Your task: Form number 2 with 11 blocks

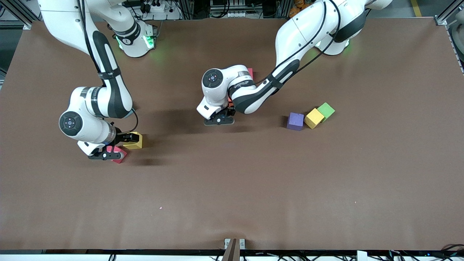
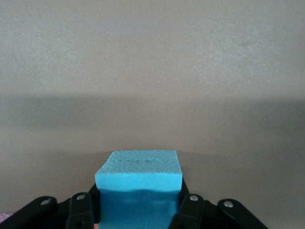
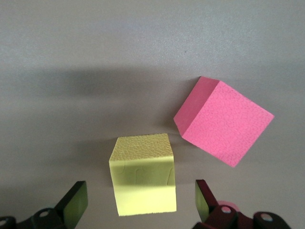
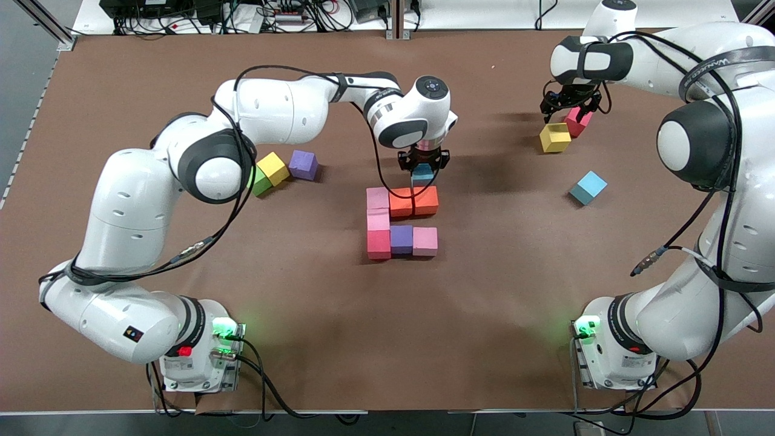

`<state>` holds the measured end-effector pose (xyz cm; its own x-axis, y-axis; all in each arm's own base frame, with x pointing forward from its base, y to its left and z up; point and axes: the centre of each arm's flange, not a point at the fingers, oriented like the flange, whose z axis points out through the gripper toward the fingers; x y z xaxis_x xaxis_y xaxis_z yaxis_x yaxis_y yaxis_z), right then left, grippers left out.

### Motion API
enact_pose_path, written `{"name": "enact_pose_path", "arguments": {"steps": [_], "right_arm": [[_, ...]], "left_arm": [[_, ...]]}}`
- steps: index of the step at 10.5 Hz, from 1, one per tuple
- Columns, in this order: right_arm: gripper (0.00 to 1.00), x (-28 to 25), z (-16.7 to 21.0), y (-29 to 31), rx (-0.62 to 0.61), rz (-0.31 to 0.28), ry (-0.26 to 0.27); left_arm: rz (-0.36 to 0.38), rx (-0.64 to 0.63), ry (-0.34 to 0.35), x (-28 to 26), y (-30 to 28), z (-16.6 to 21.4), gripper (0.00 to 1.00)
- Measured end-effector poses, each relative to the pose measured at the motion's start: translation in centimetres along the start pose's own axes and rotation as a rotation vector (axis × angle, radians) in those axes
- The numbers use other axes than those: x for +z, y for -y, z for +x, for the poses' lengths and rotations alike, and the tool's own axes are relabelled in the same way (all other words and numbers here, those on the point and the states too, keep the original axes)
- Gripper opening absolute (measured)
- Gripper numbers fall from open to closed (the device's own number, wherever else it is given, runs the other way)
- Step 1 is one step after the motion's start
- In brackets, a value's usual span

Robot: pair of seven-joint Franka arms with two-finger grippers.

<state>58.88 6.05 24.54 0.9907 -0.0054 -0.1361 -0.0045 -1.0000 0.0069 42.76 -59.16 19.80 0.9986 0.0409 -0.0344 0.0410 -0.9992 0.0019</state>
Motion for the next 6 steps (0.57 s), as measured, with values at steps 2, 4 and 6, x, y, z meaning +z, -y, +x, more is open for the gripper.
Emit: {"name": "enact_pose_path", "arguments": {"steps": [2,4,6], "right_arm": [[1.0,1.9,-0.5,-0.4,0.005,-0.013,-0.02],[1.0,3.6,-1.2,0.0,-0.004,-0.025,-0.017],[1.0,4.4,-1.4,0.5,-0.041,-0.031,-0.008]], "left_arm": [[0.001,0.002,-0.001,0.0,0.0,-0.1,0.56],[0.005,0.007,-0.008,0.1,0.1,0.0,0.67],[0.004,0.0,-0.016,-0.2,0.5,0.8,0.94]]}}
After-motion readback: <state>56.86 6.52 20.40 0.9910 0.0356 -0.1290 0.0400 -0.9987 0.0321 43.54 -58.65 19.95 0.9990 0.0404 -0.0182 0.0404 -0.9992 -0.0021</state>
